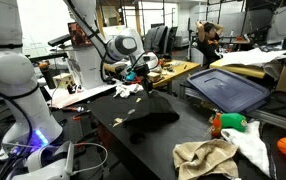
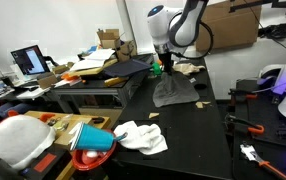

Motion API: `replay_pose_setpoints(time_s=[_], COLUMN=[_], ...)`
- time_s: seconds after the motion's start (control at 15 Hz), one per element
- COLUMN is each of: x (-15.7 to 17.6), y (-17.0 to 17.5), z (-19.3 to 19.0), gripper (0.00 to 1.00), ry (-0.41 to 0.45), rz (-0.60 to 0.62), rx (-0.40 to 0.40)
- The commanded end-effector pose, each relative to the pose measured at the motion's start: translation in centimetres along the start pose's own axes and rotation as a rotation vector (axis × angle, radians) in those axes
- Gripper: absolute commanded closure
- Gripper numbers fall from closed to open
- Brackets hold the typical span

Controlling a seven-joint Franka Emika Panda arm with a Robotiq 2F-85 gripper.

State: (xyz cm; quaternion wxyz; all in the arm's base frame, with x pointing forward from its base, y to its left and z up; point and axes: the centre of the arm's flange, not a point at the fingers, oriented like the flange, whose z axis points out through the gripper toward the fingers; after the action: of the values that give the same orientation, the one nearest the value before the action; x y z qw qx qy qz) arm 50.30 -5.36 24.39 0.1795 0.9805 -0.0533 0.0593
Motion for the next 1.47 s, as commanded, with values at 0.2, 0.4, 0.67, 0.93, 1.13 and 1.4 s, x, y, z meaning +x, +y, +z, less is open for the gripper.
replay_pose_setpoints(time_s=[0.2, 0.4, 0.67, 0.93, 1.13, 1.4], x=[1.8, 1.9, 1.3, 0.3, -0.3, -1.0], y=[-6.9, -8.9, -9.7, -9.4, -9.0, -8.3], z=[-4.6, -4.7, -2.8, -0.3, 1.2, 1.6], gripper=[0.99, 0.99, 0.99, 0.99, 0.99, 0.99], ry=[-0.043, -0.062, -0.103, -0.152, -0.174, -0.164], rz=[-0.148, -0.207, -0.286, -0.339, -0.360, -0.356], rx=[-0.073, -0.110, -0.193, -0.264, -0.303, -0.321])
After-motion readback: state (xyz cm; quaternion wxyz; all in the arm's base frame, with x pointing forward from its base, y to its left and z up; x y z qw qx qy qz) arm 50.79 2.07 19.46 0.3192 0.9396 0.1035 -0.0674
